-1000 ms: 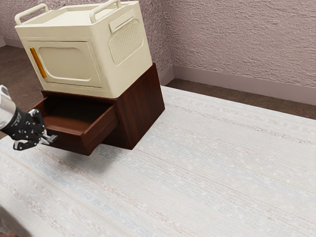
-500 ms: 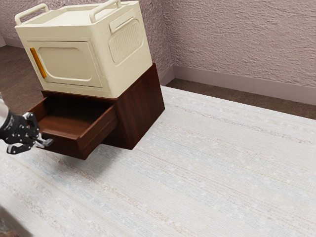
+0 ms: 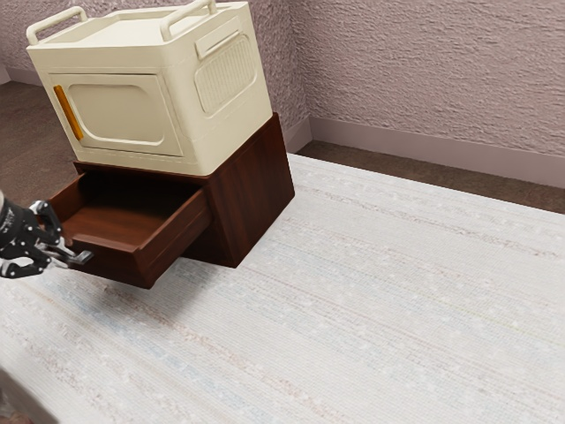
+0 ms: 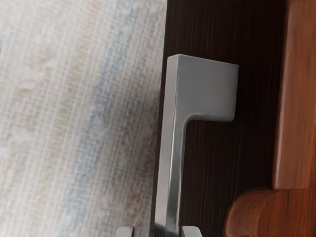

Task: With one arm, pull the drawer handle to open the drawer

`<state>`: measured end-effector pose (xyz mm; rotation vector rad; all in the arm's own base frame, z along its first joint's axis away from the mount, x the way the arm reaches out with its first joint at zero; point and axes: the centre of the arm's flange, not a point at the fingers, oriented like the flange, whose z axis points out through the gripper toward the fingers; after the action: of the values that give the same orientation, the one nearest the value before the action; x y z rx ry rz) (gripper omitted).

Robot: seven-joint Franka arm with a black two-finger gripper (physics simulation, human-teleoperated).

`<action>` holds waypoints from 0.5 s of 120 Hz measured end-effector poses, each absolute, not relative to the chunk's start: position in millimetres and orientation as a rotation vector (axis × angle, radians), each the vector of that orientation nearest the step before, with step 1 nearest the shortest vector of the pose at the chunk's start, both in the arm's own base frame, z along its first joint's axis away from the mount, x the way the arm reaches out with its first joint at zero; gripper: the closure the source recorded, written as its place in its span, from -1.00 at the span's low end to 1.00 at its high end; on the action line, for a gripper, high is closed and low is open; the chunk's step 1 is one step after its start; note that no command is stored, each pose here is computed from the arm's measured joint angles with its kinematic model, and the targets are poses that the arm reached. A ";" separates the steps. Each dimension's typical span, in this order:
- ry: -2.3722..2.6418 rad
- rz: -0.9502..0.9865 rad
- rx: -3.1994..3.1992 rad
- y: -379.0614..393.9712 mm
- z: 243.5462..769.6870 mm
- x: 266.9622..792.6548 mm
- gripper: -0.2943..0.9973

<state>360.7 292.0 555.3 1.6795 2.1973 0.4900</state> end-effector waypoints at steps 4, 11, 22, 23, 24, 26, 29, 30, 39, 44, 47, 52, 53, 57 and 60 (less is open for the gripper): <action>2.195 0.491 1.678 292.3 556.6 359.5 0.44; 2.192 0.495 1.673 293.1 560.3 356.7 0.42; 2.195 0.507 1.664 295.7 571.1 350.1 0.40; 2.196 0.510 1.664 295.8 573.1 349.5 0.40; 2.197 0.513 1.665 295.5 575.3 349.1 0.40; 2.200 0.521 1.668 294.8 579.8 348.3 0.40; 2.198 0.537 1.681 291.6 591.0 349.5 0.38; 2.197 0.542 1.686 290.2 594.8 350.2 0.36; 2.154 0.590 1.785 260.7 639.9 372.8 0.16; 2.118 0.594 1.873 233.7 657.5 398.8 0.04; 2.097 0.585 1.922 219.2 664.6 415.1 -0.02; 2.079 0.563 1.983 202.4 671.3 436.2 -0.11; 2.079 0.558 1.992 200.1 672.2 439.9 -0.12; 2.079 0.535 2.024 192.7 673.9 451.3 -0.18; 2.075 0.521 2.046 186.6 675.6 458.6 -0.21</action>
<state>458.6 186.6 675.6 2.0459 2.0749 0.5209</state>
